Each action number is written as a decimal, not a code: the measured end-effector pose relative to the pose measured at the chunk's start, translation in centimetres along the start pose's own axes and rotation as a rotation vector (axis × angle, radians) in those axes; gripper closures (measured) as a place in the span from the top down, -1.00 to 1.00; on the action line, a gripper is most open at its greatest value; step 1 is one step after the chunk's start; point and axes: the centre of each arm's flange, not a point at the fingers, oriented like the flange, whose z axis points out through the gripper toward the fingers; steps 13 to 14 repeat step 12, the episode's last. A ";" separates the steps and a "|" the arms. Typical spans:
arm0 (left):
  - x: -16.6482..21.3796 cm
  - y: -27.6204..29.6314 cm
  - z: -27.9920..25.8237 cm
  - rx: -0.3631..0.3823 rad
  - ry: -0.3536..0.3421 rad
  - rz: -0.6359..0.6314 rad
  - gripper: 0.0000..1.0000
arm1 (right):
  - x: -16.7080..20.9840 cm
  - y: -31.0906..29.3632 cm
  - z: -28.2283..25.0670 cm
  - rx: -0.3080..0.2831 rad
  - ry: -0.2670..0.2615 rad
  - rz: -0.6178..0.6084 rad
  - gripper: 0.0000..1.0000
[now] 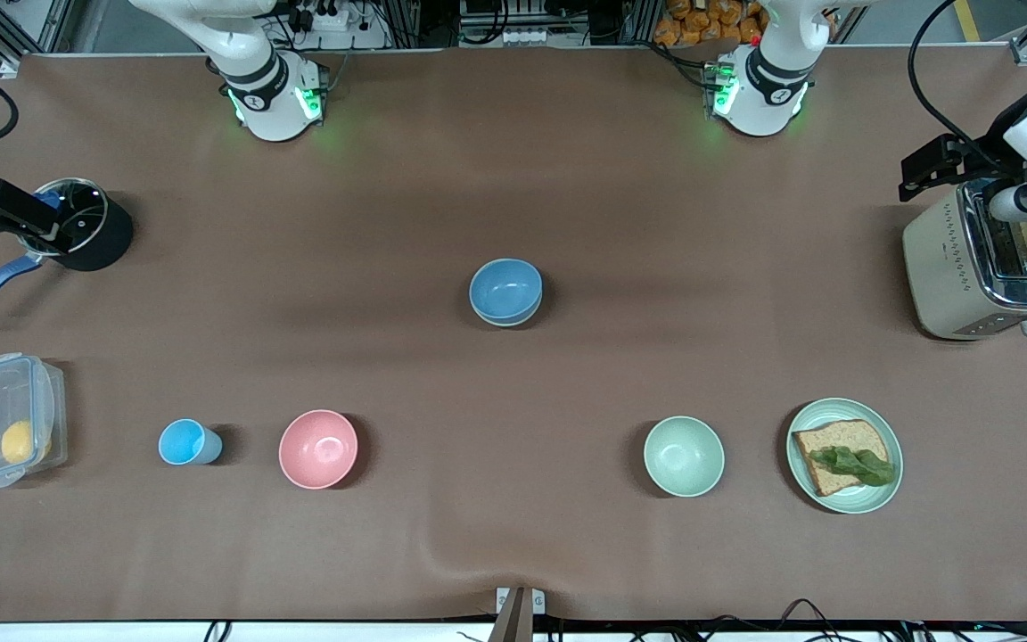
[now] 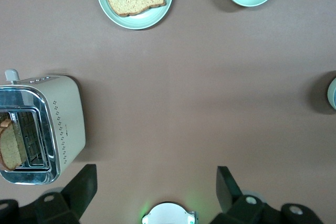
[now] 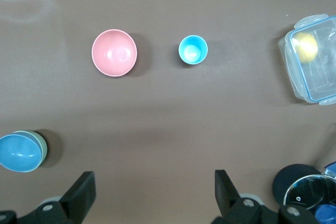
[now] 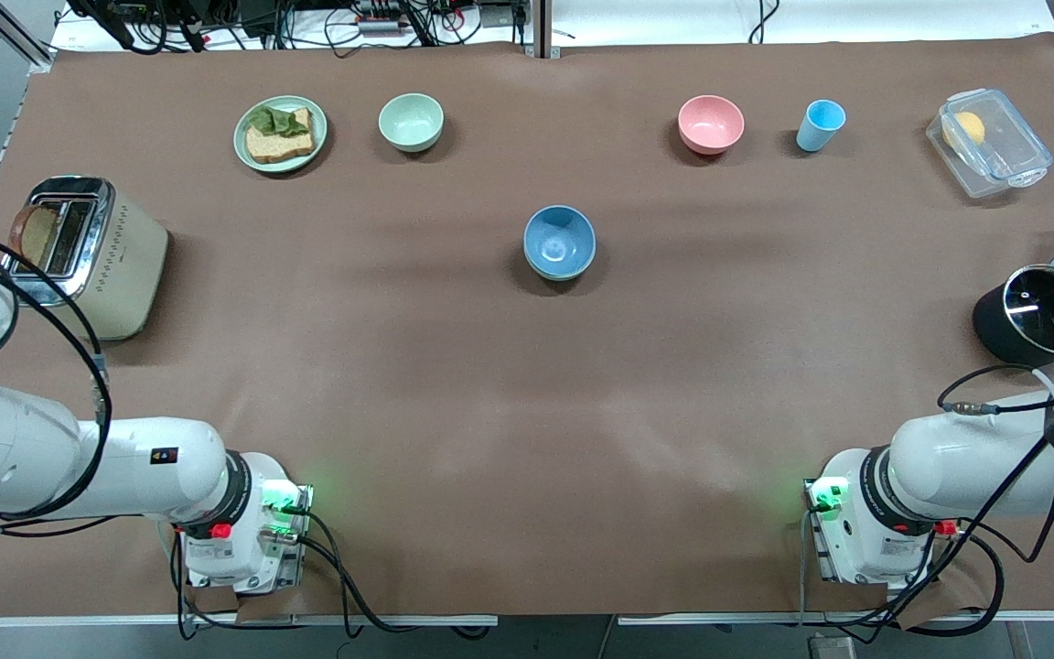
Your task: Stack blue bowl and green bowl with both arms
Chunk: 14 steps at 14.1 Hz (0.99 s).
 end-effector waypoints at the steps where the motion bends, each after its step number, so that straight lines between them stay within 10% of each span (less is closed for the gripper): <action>1: 0.1 0.0 0.1 0.000 -0.003 -0.005 1.00 | -0.3 0.0 0.2 0.000 -0.003 0.000 1.00; 14: 0.7 0.0 0.4 -0.002 0.012 -0.016 1.00 | -1.3 -0.5 0.6 0.001 -0.002 -0.008 1.00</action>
